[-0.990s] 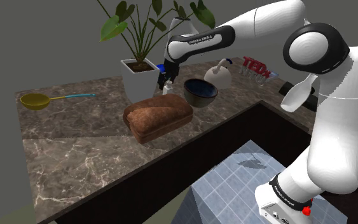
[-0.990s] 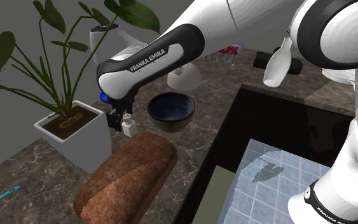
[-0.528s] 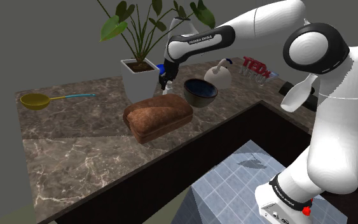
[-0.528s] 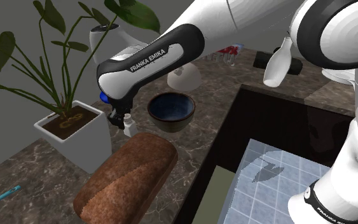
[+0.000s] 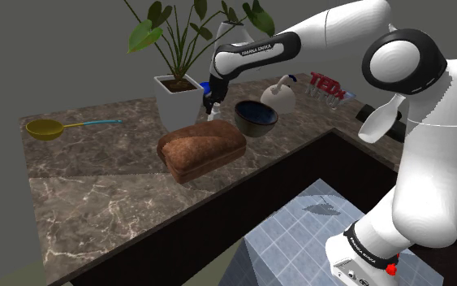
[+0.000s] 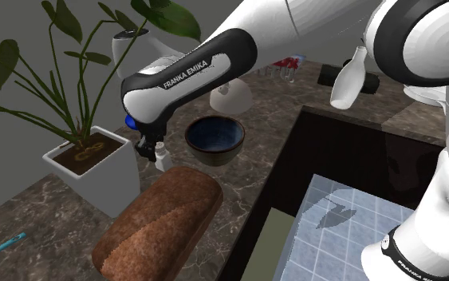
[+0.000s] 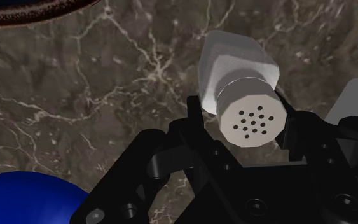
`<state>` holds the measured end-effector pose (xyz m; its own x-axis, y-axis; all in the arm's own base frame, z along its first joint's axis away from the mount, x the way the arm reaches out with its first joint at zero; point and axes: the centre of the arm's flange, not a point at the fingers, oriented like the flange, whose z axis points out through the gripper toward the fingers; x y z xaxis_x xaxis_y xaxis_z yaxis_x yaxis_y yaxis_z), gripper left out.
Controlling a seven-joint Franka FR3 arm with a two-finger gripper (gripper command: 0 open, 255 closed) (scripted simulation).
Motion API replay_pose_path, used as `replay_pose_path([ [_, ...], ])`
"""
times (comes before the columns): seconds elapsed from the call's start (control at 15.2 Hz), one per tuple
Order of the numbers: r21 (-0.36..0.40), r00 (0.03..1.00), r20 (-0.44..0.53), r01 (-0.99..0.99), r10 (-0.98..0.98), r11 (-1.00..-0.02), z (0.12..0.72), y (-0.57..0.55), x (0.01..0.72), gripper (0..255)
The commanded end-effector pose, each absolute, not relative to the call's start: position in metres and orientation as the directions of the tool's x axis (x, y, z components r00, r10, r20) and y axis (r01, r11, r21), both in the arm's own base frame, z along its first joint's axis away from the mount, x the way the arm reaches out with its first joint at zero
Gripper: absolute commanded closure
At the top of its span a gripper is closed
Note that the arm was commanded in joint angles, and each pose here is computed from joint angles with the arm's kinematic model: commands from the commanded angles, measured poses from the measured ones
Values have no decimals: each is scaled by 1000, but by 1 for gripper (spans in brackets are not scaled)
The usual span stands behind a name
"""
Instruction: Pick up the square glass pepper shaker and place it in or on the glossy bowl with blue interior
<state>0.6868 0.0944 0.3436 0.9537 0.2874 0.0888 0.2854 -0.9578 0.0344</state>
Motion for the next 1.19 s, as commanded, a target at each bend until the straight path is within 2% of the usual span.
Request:
replay_pose_path([
  [0.0,34,954,89,286,288,-958,351,94,687,255],
  [1.12,34,954,89,286,288,-958,441,94,687,255],
])
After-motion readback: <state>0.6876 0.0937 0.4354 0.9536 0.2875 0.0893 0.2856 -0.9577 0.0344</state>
